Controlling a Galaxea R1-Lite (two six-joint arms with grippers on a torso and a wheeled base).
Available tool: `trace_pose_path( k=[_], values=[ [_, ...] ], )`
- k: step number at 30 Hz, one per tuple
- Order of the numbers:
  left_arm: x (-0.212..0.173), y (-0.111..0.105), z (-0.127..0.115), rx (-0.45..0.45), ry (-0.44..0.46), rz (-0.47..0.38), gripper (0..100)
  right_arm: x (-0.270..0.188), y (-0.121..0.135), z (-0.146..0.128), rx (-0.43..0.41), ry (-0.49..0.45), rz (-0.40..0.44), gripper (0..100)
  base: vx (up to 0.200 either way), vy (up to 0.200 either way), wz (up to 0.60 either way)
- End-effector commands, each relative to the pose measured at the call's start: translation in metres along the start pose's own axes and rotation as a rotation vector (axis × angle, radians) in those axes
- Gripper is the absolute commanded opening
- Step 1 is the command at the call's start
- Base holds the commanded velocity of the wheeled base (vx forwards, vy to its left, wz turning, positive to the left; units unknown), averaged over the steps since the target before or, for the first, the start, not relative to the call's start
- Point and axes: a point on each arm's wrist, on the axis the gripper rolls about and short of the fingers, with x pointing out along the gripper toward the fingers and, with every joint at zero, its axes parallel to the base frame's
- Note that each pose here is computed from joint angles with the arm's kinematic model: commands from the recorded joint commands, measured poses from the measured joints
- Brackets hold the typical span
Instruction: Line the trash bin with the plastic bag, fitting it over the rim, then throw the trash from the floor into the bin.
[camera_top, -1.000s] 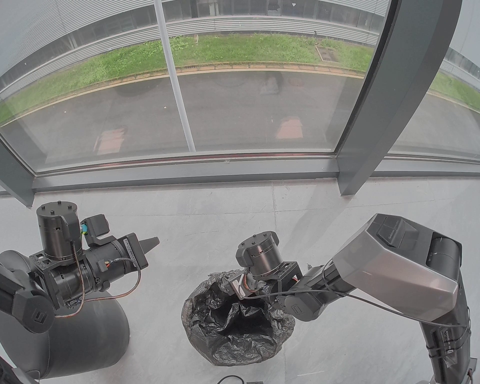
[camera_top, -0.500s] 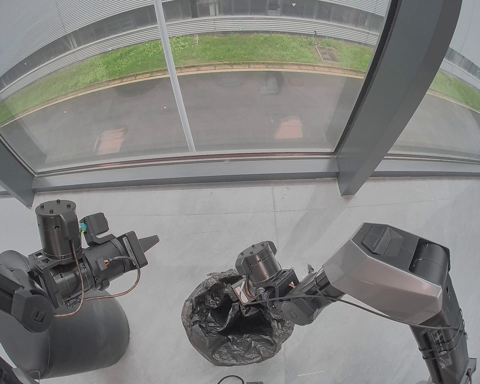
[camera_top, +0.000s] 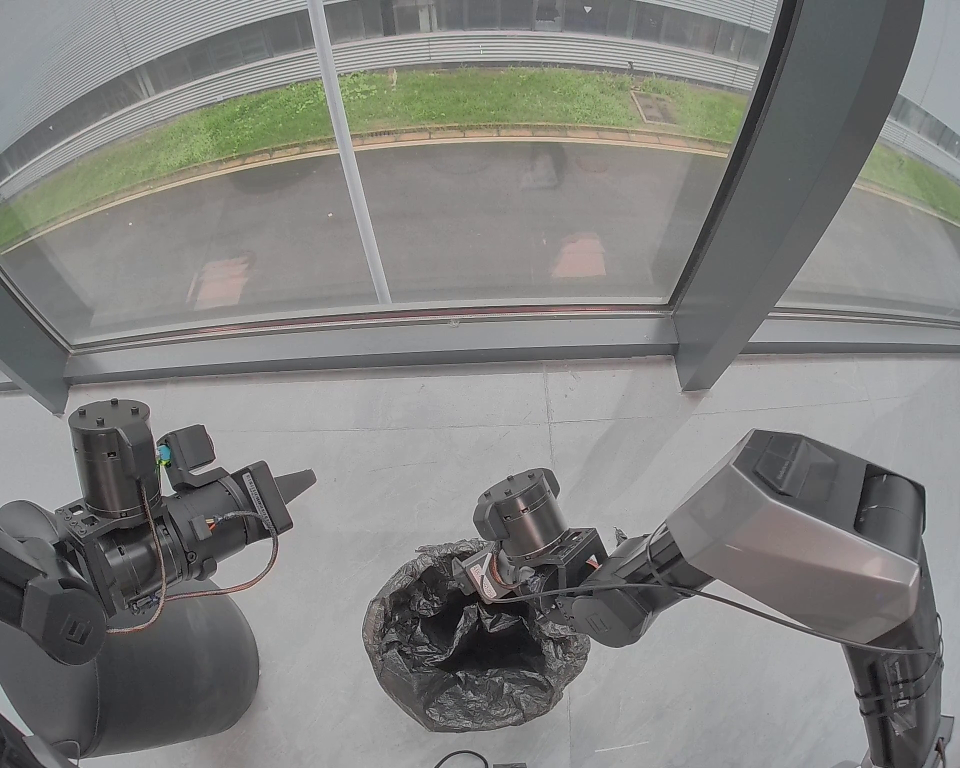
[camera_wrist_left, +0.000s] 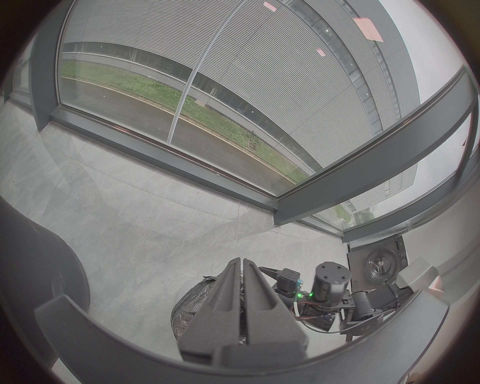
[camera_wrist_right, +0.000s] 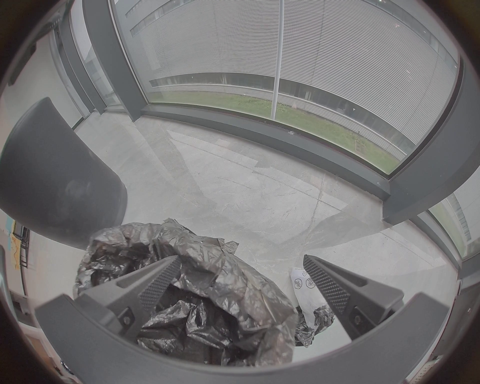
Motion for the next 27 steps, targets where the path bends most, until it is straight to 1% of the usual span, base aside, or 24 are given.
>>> trace_pose_path(
  k=[1,2,6,10,14,15,16,19,22,25,27],
  values=[
    [-0.002,0.001,0.002,-0.003,-0.010,0.001,0,-0.032,-0.002,0.016,0.003,-0.042,0.019,100,0.000,0.000,0.00],
    [-0.002,0.001,0.003,-0.003,-0.013,0.002,0,-0.042,-0.002,0.017,0.002,-0.042,0.027,100,0.000,0.000,0.00],
    [-0.002,0.001,0.002,-0.003,-0.009,0.002,0,-0.056,-0.006,0.017,0.003,-0.042,0.029,100,0.000,0.000,0.00],
    [-0.002,0.001,0.002,-0.004,-0.010,0.003,0,-0.076,-0.016,0.023,0.019,-0.062,0.026,100,0.000,0.000,0.00],
    [-0.003,0.001,0.003,-0.003,-0.015,0.002,0,-0.092,-0.036,0.041,0.084,-0.115,0.001,100,0.000,0.000,0.00],
    [-0.003,0.001,0.003,-0.003,-0.015,0.002,0,-0.092,-0.036,0.041,0.084,-0.115,0.001,100,0.000,0.000,0.00],
    [-0.003,0.001,0.003,-0.003,-0.016,0.001,0,-0.097,-0.047,0.050,0.109,-0.144,-0.018,100,0.000,0.000,0.00],
    [-0.003,0.000,0.003,-0.002,-0.017,0.000,0,-0.105,-0.057,0.064,0.139,-0.190,-0.033,100,0.000,0.000,0.00],
    [-0.003,0.001,0.004,-0.004,-0.020,0.004,0,-0.106,-0.061,0.073,0.166,-0.218,-0.037,100,0.000,0.000,0.00],
    [-0.004,0.002,0.005,-0.004,-0.022,0.007,0,-0.100,-0.060,0.078,0.196,-0.223,-0.037,100,0.000,0.000,0.00],
    [-0.004,0.003,0.005,-0.004,-0.023,0.009,0,-0.093,-0.061,0.085,0.228,-0.228,-0.039,100,0.000,0.000,0.00]
  ],
)
